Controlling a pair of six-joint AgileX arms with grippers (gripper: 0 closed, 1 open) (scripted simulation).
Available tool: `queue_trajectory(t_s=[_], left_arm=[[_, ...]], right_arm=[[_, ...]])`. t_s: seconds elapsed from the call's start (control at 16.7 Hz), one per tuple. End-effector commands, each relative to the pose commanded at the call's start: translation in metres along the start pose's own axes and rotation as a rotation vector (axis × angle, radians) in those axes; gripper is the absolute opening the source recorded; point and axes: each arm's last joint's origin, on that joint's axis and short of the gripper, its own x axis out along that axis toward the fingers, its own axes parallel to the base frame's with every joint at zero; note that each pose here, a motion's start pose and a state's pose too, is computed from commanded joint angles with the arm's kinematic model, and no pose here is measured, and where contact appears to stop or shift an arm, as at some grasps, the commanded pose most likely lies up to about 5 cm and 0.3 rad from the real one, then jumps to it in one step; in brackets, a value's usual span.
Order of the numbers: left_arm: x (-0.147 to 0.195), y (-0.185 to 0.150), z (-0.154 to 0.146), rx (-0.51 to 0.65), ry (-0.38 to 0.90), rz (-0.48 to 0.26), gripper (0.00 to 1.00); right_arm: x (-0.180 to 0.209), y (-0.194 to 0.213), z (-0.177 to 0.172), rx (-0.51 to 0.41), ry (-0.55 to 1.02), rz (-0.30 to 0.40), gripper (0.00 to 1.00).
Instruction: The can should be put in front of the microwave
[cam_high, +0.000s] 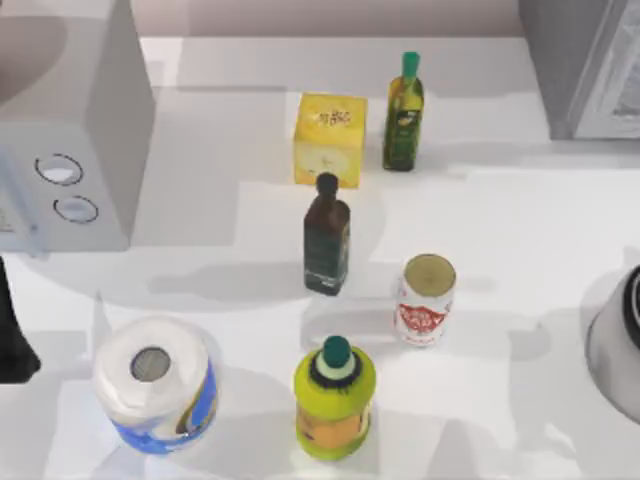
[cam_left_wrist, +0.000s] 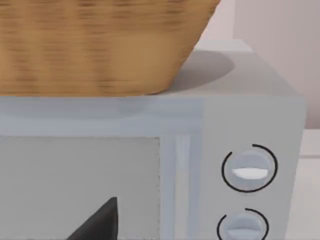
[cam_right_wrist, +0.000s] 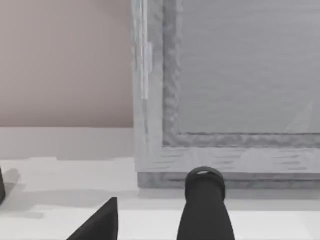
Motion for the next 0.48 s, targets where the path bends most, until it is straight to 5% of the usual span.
queue_trajectory(t_s=[0.24,0.48], left_arm=[[0.000,-0.002,0.006,-0.006,0.014,-0.023,1.00],[0.004,-0.015,0.045,-0.030,0.104,-0.148,1.00]], right_arm=[[0.000,0.000,0.000,0.000,0.000,0.000,1.00],[0.000,0.000,0.000,0.000,0.000,0.000,1.00]])
